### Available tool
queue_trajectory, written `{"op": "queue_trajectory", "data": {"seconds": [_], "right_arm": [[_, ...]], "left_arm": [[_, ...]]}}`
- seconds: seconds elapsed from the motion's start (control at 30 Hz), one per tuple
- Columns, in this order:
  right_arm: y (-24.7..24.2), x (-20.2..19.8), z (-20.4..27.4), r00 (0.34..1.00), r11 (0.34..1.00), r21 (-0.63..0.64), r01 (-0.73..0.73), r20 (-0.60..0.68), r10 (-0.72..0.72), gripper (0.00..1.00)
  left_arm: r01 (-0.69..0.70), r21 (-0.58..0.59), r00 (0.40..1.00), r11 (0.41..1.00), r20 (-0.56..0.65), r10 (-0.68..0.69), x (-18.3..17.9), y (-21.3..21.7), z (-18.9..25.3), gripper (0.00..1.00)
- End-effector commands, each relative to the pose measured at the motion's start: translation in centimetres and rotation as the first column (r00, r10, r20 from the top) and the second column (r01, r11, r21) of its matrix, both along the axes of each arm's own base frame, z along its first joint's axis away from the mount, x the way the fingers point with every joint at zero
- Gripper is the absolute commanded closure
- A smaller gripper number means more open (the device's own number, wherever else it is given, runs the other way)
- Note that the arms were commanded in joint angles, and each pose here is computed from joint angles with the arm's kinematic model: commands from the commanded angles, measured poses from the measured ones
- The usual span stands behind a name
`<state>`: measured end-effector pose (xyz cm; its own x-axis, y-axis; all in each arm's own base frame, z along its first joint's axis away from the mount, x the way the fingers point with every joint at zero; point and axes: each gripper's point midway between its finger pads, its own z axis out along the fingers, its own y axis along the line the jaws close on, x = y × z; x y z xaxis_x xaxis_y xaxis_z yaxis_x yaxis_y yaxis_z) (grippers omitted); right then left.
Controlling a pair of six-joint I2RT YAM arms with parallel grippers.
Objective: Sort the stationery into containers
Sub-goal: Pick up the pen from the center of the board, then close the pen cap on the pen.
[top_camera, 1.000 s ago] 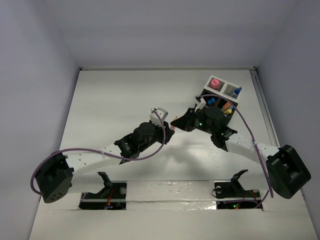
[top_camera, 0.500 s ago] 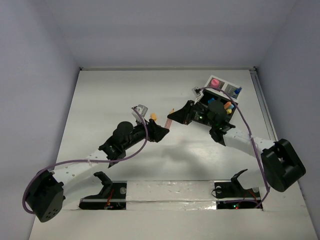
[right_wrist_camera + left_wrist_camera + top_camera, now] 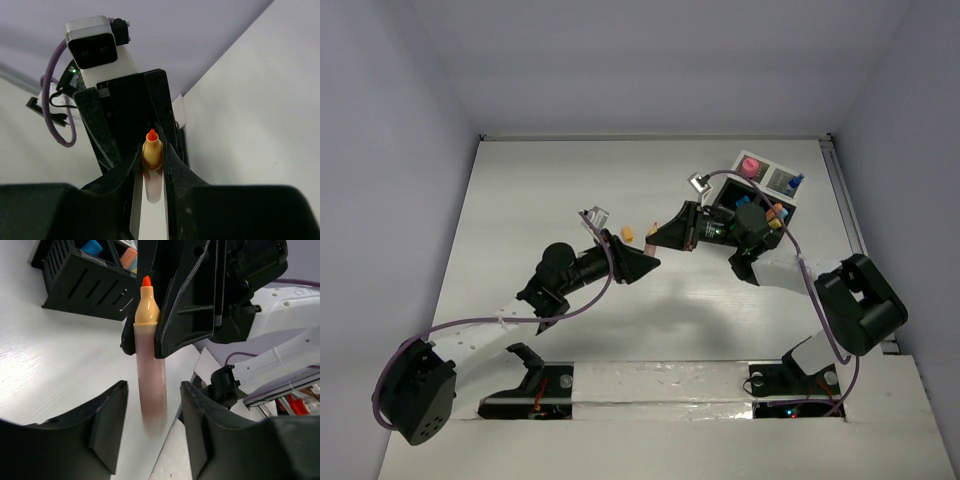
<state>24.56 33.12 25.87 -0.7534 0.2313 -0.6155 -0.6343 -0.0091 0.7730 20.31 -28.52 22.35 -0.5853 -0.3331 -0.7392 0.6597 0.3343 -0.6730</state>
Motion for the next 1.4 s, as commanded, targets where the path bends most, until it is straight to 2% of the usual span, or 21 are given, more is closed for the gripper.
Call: {"op": "queue_trajectory", "data": {"seconds": [0.0, 0.03, 0.1, 0.2, 0.33, 0.4, 0.43, 0.47, 0.5, 0.6, 0.67, 0.7, 0.73, 0.8, 0.87, 1.0, 1.07, 1.2, 1.23, 1.33, 1.37], "right_arm": [[0.1, -1.0, 3.2, 0.993, 0.991, 0.102, -0.087, 0.083, 0.078, 1.00], [0.1, -1.1, 3.3, 0.992, 0.989, 0.108, -0.097, 0.091, 0.087, 1.00], [0.2, -1.0, 3.2, 0.992, 0.988, 0.114, -0.105, 0.084, 0.096, 1.00], [0.3, -0.9, 3.2, 0.992, 0.987, 0.118, -0.108, 0.077, 0.099, 1.00], [0.4, -0.8, 3.1, 0.992, 0.987, 0.120, -0.109, 0.075, 0.101, 1.00], [0.4, -0.7, 3.3, 0.992, 0.986, 0.123, -0.108, 0.077, 0.099, 1.00], [0.4, -0.7, 3.3, 0.992, 0.987, 0.122, -0.108, 0.076, 0.099, 0.94], [0.5, -0.6, 3.2, 0.993, 0.987, 0.120, -0.108, 0.071, 0.100, 0.83], [0.5, -0.6, 3.2, 0.992, 0.987, 0.117, -0.110, 0.073, 0.102, 0.58], [0.5, -0.5, 2.7, 0.993, 0.991, 0.089, -0.101, 0.077, 0.094, 0.33], [0.6, -0.4, 1.6, 0.995, 0.995, 0.053, -0.090, 0.049, 0.088, 0.28], [0.5, -0.4, 1.5, 0.994, 0.996, 0.036, -0.082, 0.080, 0.079, 0.24], [0.5, -0.2, 0.3, 0.997, 0.997, -0.003, -0.072, 0.037, 0.072, 0.23], [0.4, 0.3, -1.1, 0.997, 0.997, -0.063, -0.035, 0.061, 0.039, 0.19], [0.2, 1.0, -2.8, 1.000, 0.990, -0.137, 0.017, 0.019, -0.015, 0.16], [-0.2, 2.1, -5.1, 0.996, 0.968, -0.235, 0.084, 0.035, -0.077, 0.14], [-0.4, 3.5, -7.2, 0.991, 0.938, -0.322, 0.126, -0.006, -0.135, 0.13], [-0.8, 7.7, -8.9, 0.967, 0.848, -0.468, 0.249, 0.071, -0.245, 0.07], [-1.2, 9.4, -8.7, 0.948, 0.806, -0.506, 0.308, 0.095, -0.303, 0.05], [-0.6, 10.9, -10.9, 0.938, 0.734, -0.594, 0.330, 0.118, -0.327, 0.04], [0.1, 12.0, -9.8, 0.930, 0.725, -0.589, 0.356, 0.150, -0.335, 0.04]], "left_arm": [[0.067, -0.071, 0.997, 0.995, 0.048, -0.064, -1.0, -0.4, 1.9, 0.59], [0.067, -0.070, 0.997, 0.995, 0.045, -0.064, -1.0, -0.4, 1.8, 0.67], [0.067, -0.068, 0.997, 0.995, 0.048, -0.063, -1.0, -0.3, 1.8, 0.75], [0.068, -0.061, 0.997, 0.996, 0.046, -0.065, -1.0, -0.4, 1.7, 0.80], [0.063, -0.047, 0.997, 0.997, 0.041, -0.061, -0.9, -0.4, 1.5, 1.00], [0.052, -0.041, 0.998, 0.998, 0.045, -0.050, -0.8, -0.2, 1.6, 1.00], [0.044, -0.030, 0.998, 0.999, 0.035, -0.043, -0.7, -0.1, 1.3, 1.00], [0.018, -0.026, 0.999, 1.000, 0.046, -0.016, -0.4, 0.1, 1.5, 1.00], [-0.001, -0.019, 0.999, 1.000, 0.046, 0.002, -0.2, 0.4, 1.5, 1.00], [-0.109, 0.013, 0.992, 0.994, 0.058, 0.108, 1.2, 2.0, 1.7, 1.00], [-0.195, 0.039, 0.980, 0.980, 0.055, 0.193, 2.0, 3.5, 1.8, 1.00], [-0.233, 0.049, 0.971, 0.971, 0.067, 0.230, 2.5, 4.2, 2.0, 1.00], [-0.256, 0.080, 0.966, 0.963, 0.052, 0.252, 2.6, 4.7, 1.4, 1.00], [-0.340, 0.077, 0.939, 0.937, 0.074, 0.335, 3.2, 6.4, 2.2, 1.00], [-0.405, 0.083, 0.913, 0.910, 0.075, 0.400, 3.6, 7.8, 2.3, 1.00], [-0.444, 0.061, 0.896, 0.894, 0.070, 0.439, 3.4, 8.9, 2.6, 1.00], [-0.437, 0.050, 0.898, 0.898, 0.072, 0.433, 3.1, 8.9, 2.7, 1.00], [-0.424, 0.052, 0.905, 0.904, 0.070, 0.421, 2.7, 8.9, 2.3, 1.00], [-0.423, 0.055, 0.905, 0.905, 0.069, 0.419, 2.6, 8.9, 2.1, 1.00], [-0.410, 0.053, 0.911, 0.910, 0.068, 0.407, 2.2, 8.9, 2.0, 1.00], [-0.413, 0.049, 0.910, 0.909, 0.071, 0.410, 2.1, 9.0, 2.0, 1.00]]}}
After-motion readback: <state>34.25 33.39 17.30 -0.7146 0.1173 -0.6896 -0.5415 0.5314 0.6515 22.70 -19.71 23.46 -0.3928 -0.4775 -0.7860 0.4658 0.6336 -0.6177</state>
